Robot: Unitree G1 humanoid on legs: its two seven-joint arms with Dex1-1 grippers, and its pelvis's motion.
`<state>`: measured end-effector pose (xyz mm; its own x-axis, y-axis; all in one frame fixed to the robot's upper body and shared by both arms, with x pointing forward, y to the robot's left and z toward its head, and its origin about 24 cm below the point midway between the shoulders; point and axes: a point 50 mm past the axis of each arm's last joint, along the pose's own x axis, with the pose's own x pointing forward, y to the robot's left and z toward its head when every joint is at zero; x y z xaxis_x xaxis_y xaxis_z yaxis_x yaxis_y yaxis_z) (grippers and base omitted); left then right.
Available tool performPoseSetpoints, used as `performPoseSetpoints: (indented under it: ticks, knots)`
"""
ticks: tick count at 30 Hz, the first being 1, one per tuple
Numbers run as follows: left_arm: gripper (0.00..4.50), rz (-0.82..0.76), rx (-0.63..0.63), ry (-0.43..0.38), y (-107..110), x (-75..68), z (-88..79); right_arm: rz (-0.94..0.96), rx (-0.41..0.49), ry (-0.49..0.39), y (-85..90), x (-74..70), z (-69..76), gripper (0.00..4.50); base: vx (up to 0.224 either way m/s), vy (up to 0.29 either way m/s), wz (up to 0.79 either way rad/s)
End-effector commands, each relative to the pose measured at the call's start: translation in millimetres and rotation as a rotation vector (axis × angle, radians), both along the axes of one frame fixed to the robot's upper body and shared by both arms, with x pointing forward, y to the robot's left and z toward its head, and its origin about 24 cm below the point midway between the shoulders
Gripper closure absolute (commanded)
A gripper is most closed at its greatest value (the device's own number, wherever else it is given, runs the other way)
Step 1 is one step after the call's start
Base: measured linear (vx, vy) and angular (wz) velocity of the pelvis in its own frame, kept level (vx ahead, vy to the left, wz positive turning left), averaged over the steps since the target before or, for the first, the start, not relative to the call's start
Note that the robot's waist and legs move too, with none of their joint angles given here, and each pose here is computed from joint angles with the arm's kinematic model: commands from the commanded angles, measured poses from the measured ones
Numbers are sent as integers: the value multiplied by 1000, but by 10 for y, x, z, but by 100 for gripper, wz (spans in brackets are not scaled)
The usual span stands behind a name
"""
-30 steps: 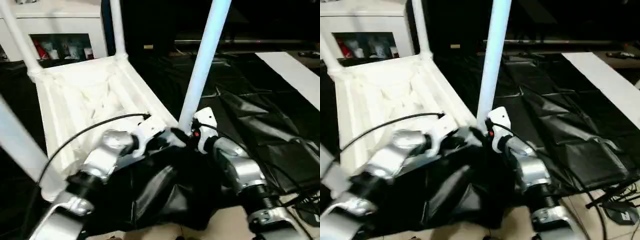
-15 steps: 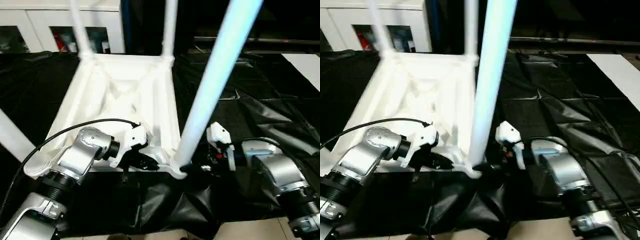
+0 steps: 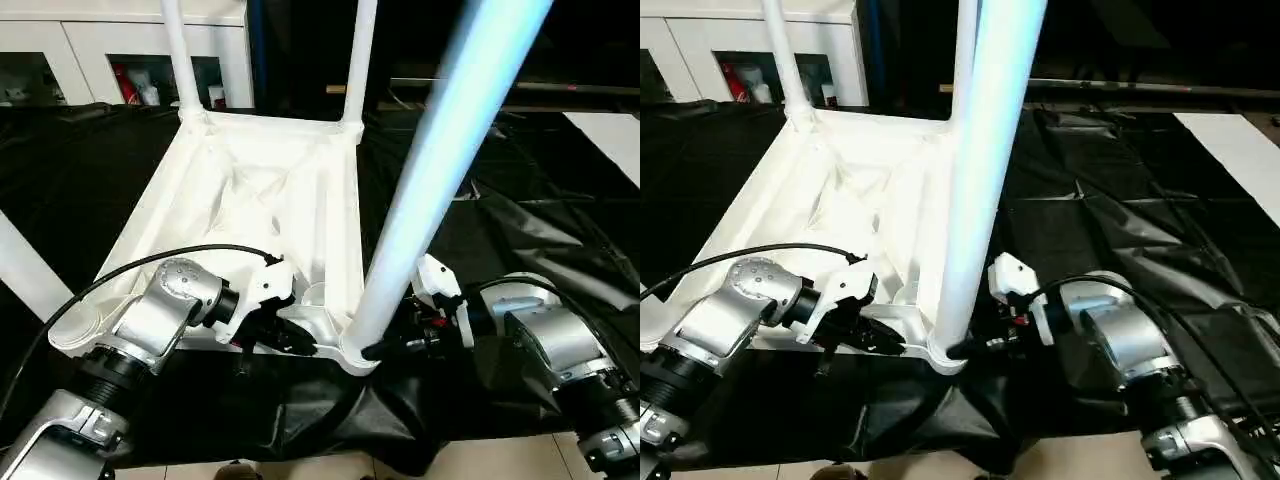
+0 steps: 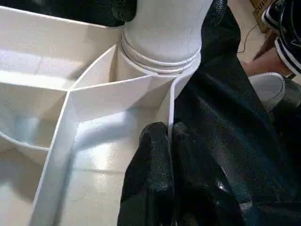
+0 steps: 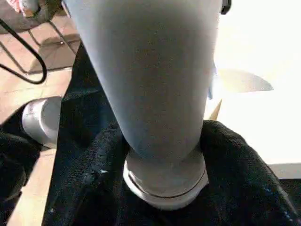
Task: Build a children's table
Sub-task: Rotate leg to tighten
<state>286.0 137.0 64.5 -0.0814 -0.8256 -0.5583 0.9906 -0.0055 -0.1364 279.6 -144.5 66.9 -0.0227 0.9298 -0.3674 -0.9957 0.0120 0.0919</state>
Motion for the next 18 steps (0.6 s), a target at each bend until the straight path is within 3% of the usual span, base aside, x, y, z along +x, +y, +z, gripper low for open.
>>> performPoseSetpoints:
  ticks: [1,11,13,18]
  knots:
    - [450,-16,4,34,-31,-46,-56,-3,-2,9,-8,-4,-18,239,0,0,0]
    - [450,21,1,8,-79,-20,-95,-50,17,17,-8,-27,-67,248,0,0,0]
    - [450,159,7,-89,-186,119,-144,-280,58,-9,47,111,-128,248,0,0,0]
    - [450,277,4,-146,-310,226,-172,-492,80,13,135,220,-220,251,0,0,0]
